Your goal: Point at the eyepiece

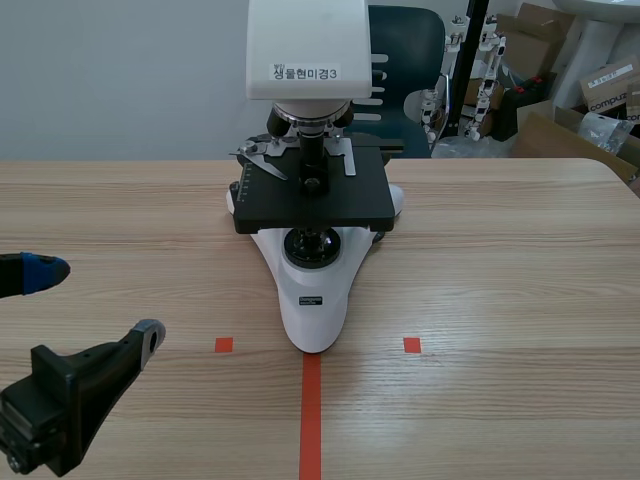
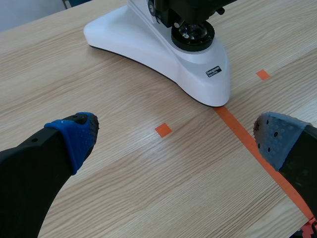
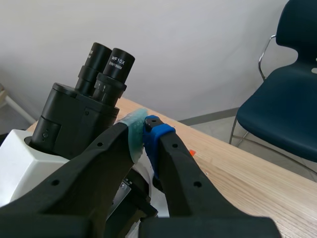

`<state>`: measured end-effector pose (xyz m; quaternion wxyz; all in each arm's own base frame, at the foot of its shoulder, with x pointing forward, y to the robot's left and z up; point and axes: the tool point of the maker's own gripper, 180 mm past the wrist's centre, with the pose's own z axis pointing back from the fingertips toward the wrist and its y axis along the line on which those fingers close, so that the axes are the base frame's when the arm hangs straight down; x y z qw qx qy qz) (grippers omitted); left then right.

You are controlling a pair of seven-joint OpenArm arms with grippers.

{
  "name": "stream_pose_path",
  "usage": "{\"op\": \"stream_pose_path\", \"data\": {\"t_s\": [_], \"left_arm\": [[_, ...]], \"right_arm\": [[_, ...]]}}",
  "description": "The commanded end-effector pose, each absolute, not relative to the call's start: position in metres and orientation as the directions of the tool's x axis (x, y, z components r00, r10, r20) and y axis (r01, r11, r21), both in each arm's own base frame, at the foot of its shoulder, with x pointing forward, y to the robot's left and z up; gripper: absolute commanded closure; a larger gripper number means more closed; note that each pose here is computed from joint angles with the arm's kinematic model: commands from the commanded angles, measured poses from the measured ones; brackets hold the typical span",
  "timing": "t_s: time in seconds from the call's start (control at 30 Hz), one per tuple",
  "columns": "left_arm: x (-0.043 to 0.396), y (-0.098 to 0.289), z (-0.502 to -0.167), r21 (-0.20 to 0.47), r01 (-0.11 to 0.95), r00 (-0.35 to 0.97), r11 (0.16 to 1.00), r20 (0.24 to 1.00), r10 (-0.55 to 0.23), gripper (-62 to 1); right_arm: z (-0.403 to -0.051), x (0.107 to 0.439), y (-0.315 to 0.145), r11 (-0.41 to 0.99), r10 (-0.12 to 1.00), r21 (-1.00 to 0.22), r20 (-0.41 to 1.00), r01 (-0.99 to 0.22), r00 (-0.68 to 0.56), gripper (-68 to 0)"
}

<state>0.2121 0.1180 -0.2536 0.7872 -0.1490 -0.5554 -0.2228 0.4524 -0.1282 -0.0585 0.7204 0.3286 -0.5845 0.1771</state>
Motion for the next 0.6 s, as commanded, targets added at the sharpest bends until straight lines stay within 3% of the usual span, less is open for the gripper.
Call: {"op": "stream_pose_path", "data": {"t_s": [0.0, 0.23, 0.57], "left_arm": [[0.215, 0.116, -0.246, 0.015, 0.516, 0.259, 0.856, 0.950, -0.173, -62.3], [0.215, 0.116, -0.246, 0.015, 0.516, 0.259, 0.856, 0.950, -0.173, -62.3], [0.215, 0.116, -0.246, 0.015, 0.516, 0.259, 0.856, 0.950, -0.173, -62.3]], "right_arm": [[-0.041, 0.453, -0.127, 0.718, -0.123, 0.235, 0.969, -0.655, 0.212, -1.7], [-0.050, 0.453, -0.114, 0.708, -0.068, 0.218, 0.968, -0.672, 0.242, -1.7], [-0.050, 0.452, -0.085, 0.657, -0.094, 0.248, 0.964, -0.712, 0.249, -1.7]]}}
